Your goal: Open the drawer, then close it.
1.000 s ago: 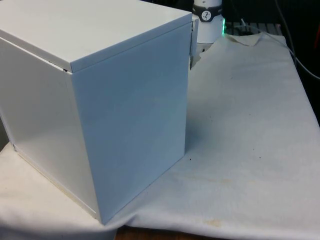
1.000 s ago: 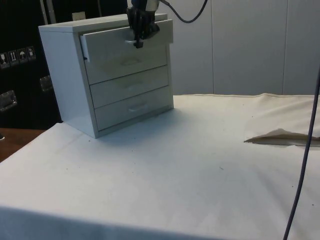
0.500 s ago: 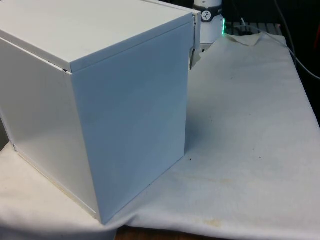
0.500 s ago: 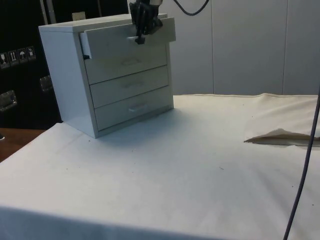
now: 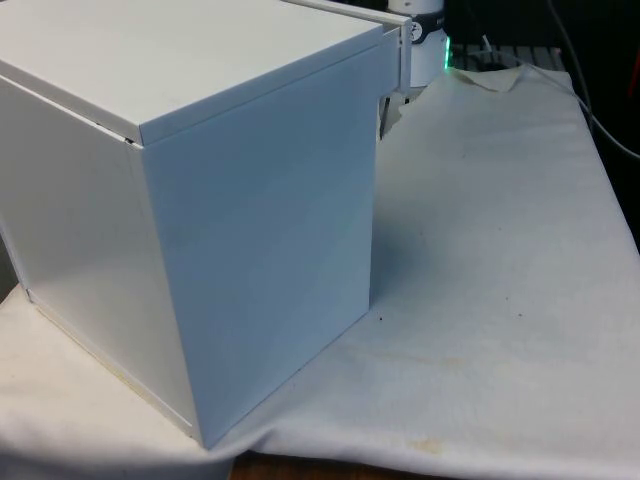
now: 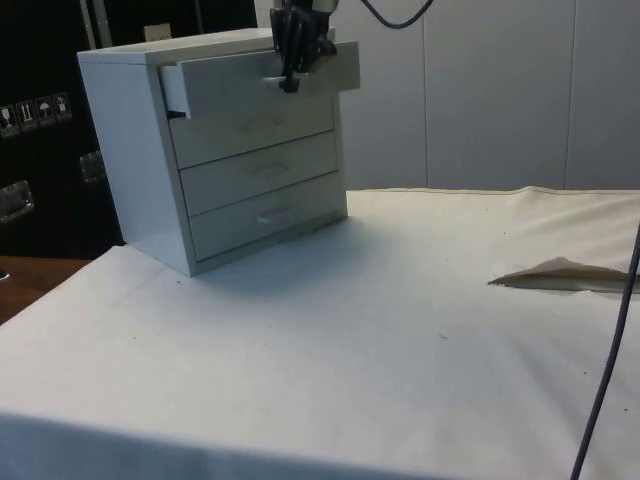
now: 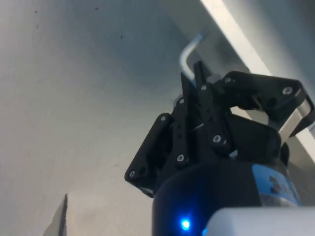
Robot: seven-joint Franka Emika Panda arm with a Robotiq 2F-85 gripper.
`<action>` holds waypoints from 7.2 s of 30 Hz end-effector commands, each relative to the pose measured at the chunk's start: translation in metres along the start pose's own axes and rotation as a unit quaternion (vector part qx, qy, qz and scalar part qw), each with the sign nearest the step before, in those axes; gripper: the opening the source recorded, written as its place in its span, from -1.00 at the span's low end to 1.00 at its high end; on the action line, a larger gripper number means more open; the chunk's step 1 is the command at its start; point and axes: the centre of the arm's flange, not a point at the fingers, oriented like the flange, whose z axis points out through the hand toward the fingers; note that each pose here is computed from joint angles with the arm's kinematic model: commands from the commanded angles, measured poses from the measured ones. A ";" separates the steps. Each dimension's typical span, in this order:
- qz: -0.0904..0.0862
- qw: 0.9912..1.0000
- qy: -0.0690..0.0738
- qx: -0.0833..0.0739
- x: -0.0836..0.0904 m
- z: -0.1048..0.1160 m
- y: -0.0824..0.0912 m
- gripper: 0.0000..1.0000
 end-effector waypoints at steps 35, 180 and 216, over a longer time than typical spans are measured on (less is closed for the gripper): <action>-0.004 0.999 0.036 0.017 -0.006 -0.012 -0.024 -0.98; -0.053 0.994 -0.044 0.085 0.059 -0.009 -0.161 1.00; -0.055 0.993 -0.095 0.041 0.057 -0.001 -0.153 -1.00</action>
